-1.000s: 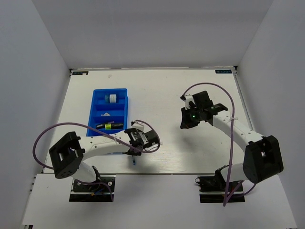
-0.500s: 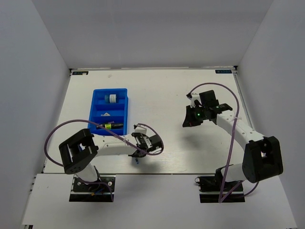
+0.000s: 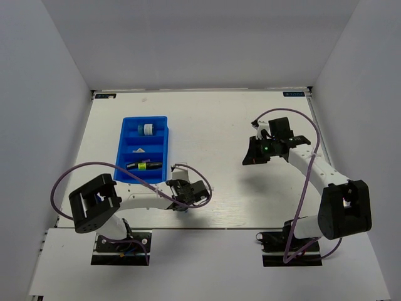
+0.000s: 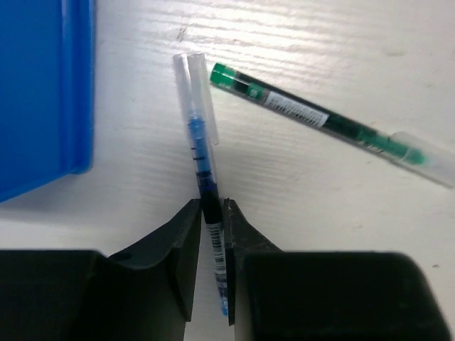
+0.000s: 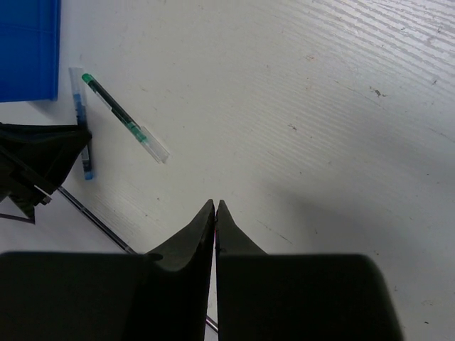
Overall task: Sort the stationery into containers
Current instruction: Pick up the pen from the center of the board, then place the pen in the storage box.
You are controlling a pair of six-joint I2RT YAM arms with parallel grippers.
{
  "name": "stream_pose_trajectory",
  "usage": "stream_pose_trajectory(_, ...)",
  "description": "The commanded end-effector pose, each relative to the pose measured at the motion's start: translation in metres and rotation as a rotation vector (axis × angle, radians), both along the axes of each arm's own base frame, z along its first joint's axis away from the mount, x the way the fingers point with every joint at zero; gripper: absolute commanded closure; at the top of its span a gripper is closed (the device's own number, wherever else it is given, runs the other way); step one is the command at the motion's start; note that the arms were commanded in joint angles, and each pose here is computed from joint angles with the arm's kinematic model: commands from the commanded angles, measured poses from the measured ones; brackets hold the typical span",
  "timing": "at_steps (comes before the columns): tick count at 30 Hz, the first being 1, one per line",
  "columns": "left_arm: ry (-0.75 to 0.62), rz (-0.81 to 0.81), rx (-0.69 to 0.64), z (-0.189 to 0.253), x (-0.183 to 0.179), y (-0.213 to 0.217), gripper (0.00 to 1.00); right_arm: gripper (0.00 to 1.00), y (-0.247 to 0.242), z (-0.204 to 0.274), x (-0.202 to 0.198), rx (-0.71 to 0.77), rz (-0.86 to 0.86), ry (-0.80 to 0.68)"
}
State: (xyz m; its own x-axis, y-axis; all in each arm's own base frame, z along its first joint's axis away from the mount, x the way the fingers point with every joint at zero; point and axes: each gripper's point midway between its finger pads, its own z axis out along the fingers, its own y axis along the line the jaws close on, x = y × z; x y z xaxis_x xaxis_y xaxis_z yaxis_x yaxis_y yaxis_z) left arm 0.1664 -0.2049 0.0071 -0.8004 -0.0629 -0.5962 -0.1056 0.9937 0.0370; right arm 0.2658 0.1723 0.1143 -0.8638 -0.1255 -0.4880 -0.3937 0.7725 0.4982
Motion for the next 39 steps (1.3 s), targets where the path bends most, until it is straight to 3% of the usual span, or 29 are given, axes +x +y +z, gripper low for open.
stream_pose_trajectory(1,0.220,0.051,-0.044,-0.062,-0.045,0.004,0.71,0.96,0.003,0.011,0.000,0.053,0.002,-0.023)
stream_pose_trajectory(6,0.237,0.054,-0.076,-0.070,-0.050,-0.008,0.78,0.95,0.002,0.012,0.000,0.069,-0.002,-0.016)
stream_pose_trajectory(10,0.251,0.026,-0.046,-0.070,-0.052,-0.015,1.00,0.95,-0.001,0.014,0.002,0.083,-0.013,-0.017)
stream_pose_trajectory(15,0.165,-0.027,-0.006,-0.040,-0.039,-0.023,1.00,0.95,-0.001,0.014,-0.001,0.095,-0.006,-0.005)
stream_pose_trajectory(23,-0.068,-0.131,0.073,0.080,-0.004,-0.005,1.00,0.87,0.000,0.017,-0.003,0.125,0.011,0.001)
stream_pose_trajectory(26,-0.063,-0.234,0.193,0.108,0.007,0.022,1.00,0.85,0.000,0.019,-0.003,0.136,0.019,-0.002)
stream_pose_trajectory(27,-0.056,-0.247,0.166,0.119,0.008,0.024,1.00,0.85,0.001,0.020,-0.003,0.137,0.020,-0.003)
stream_pose_trajectory(30,-0.008,-0.337,0.168,0.134,0.013,0.047,1.00,0.84,0.001,0.019,-0.004,0.142,0.024,0.004)
stream_pose_trajectory(34,-0.055,-0.432,0.191,0.149,0.026,0.083,1.00,0.84,0.001,0.022,-0.004,0.148,0.023,0.003)
stream_pose_trajectory(37,-0.099,-0.493,0.104,0.150,0.036,0.086,1.00,0.83,0.001,0.022,-0.003,0.151,0.023,0.005)
stream_pose_trajectory(39,-0.113,-0.521,0.129,0.153,0.047,0.099,1.00,0.83,0.002,0.023,-0.003,0.158,0.026,0.006)
